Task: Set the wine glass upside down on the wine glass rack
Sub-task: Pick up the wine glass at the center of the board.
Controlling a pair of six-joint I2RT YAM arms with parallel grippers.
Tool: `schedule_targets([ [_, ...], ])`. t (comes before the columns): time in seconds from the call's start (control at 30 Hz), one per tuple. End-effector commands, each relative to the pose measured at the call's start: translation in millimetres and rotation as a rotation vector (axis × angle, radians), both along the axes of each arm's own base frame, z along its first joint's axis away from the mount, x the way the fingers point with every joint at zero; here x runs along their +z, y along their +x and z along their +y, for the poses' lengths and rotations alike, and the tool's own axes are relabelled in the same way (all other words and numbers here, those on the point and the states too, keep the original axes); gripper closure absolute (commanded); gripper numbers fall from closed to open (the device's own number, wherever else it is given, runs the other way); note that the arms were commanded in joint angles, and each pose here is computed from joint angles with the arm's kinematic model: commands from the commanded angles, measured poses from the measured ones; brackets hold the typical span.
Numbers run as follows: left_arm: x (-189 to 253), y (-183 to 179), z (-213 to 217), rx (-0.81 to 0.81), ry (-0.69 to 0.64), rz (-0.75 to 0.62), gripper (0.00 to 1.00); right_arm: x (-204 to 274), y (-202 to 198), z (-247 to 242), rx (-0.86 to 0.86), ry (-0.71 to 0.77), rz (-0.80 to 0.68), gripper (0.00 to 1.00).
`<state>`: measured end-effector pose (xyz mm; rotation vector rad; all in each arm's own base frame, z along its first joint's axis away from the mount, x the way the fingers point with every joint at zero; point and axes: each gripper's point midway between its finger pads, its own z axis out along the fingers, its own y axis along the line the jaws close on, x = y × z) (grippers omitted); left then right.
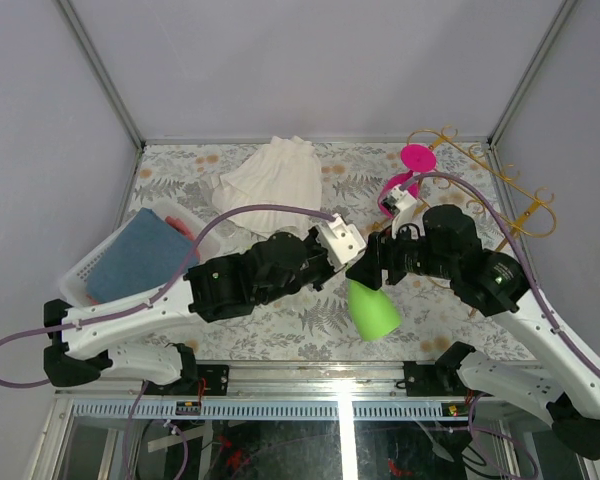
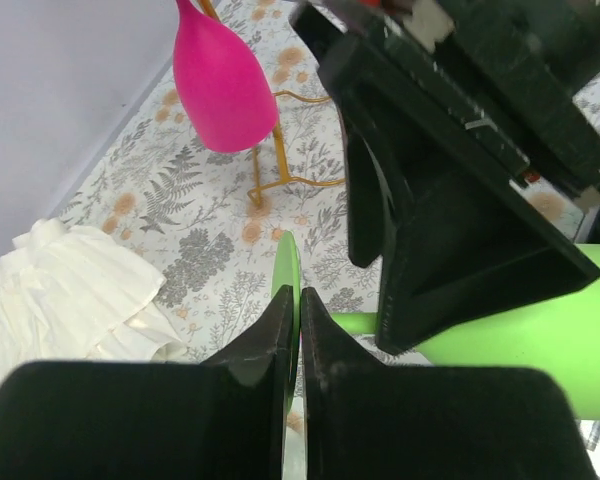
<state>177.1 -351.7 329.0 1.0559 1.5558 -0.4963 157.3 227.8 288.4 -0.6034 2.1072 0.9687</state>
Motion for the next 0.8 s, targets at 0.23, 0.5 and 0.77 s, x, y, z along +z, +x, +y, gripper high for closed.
schedule_targets([
  [0.23, 36.5, 11.5, -4.3, 0.063, -0.057, -0.131, 1.0, -8.2, -10.4, 17.4, 0.051, 0.131, 0.05, 0.56],
  [0.5, 38.9, 24.7, 2.7, 0.16, -0.069, -0.155, 1.0, -22.2, -6.4, 20.2, 0.049, 0.137, 0.04, 0.97],
  [0.77, 41.8, 31.1, 8.8, 0.215, -0.095, -0.171, 1.0, -19.2, 8.4, 16.9, -0.047, 0.217, -0.034, 1.0],
])
